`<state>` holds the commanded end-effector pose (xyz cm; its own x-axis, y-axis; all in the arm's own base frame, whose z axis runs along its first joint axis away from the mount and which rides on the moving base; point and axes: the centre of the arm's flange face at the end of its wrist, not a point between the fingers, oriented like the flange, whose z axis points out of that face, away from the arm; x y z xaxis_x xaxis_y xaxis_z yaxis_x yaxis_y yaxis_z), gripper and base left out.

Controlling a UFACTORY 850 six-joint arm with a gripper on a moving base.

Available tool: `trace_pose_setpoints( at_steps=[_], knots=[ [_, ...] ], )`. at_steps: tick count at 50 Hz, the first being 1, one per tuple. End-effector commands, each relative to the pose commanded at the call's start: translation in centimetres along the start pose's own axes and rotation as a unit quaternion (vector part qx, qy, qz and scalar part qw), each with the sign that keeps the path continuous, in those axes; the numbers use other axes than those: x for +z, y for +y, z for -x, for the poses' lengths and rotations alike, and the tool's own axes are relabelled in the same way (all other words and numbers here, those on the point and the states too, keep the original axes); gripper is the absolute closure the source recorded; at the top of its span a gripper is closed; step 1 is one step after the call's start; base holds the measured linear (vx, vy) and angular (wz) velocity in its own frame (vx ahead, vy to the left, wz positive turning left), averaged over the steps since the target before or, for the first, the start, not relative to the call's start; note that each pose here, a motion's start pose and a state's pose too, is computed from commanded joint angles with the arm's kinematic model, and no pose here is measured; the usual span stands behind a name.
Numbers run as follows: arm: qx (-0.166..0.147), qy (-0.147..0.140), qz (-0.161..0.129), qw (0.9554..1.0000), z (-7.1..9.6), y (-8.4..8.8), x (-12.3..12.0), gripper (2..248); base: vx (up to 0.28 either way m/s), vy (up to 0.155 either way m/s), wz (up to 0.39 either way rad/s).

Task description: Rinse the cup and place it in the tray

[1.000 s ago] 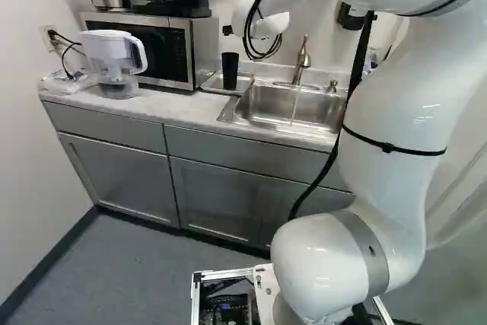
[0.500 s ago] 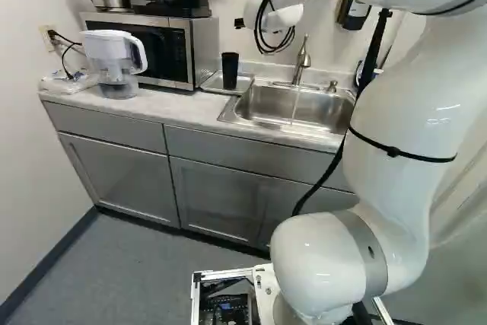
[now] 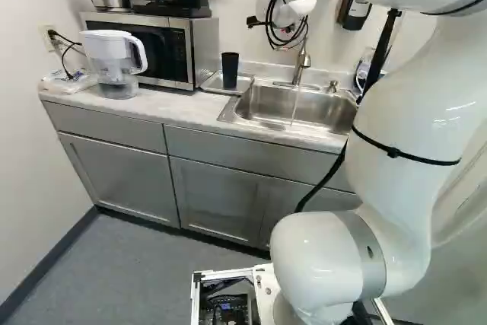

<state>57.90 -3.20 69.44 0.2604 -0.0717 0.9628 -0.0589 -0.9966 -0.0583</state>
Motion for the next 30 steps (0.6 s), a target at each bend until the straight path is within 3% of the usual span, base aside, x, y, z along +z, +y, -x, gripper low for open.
trace_pose_setpoints(
  at_steps=[19, 30],
  knots=[
    [0.007, -0.032, 0.031, 0.999, -1.1, 2.9, -1.1, 3, 0.0, 0.0, 0.0],
    [0.012, -0.032, 0.045, 0.9984, -1.1, 4.5, -1.7, 3, 0.0, 0.0, 0.0]
  ],
)
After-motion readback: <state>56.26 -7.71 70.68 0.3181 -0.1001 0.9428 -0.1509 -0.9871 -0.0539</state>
